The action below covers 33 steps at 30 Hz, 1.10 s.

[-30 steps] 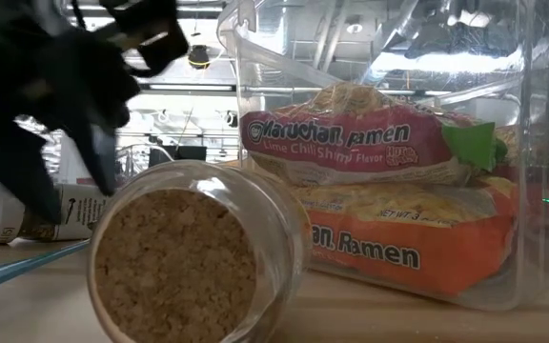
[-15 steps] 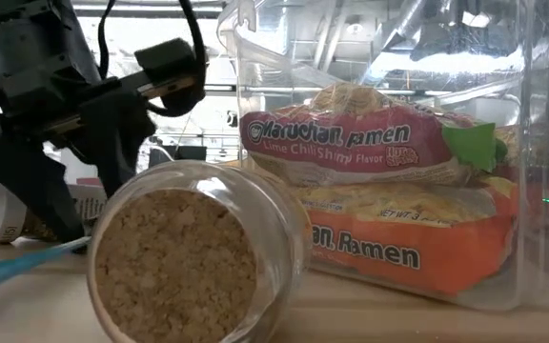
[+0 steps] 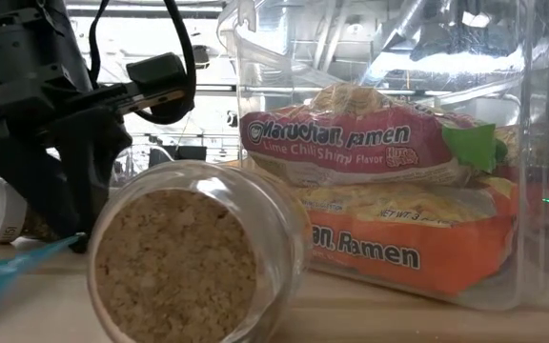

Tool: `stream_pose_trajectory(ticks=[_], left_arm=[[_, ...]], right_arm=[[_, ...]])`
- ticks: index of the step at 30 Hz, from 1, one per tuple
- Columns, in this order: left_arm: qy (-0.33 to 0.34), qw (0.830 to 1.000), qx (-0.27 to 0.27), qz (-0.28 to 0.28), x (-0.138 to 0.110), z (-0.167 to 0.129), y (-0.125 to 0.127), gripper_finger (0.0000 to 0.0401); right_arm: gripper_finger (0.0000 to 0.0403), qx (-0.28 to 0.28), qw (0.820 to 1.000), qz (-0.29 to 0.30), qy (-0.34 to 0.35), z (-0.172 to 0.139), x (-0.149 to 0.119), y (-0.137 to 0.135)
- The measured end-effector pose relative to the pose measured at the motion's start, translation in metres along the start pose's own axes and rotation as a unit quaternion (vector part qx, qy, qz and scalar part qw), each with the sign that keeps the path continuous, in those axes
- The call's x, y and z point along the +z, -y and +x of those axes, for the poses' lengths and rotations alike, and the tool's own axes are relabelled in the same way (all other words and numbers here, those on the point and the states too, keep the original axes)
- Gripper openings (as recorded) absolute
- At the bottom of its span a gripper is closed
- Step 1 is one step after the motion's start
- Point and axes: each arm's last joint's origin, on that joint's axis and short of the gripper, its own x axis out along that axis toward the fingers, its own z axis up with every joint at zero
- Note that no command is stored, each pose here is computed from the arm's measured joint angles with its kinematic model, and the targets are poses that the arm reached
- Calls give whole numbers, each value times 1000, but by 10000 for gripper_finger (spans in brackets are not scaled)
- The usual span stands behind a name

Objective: Pick & Place Food Item
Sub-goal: Put the blue spoon into the top transparent bin

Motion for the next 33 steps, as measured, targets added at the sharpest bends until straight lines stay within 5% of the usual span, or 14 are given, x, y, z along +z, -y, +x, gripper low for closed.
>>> stream_pose_trajectory(ticks=[14, 22, 33], left_arm=[[-23, 998, -28, 48, -10, -14, 0, 2], [-38, 989, -50, 131, -11, -50, 4, 1], [-66, 929, -104, 348, 1, -112, 9, 1]], right_arm=[[356, 0, 1000, 17, 4, 0, 1, 0], [356, 2, 999, 29, 14, 0, 3, 0], [356, -3, 999, 43, 16, 7, 6, 0]])
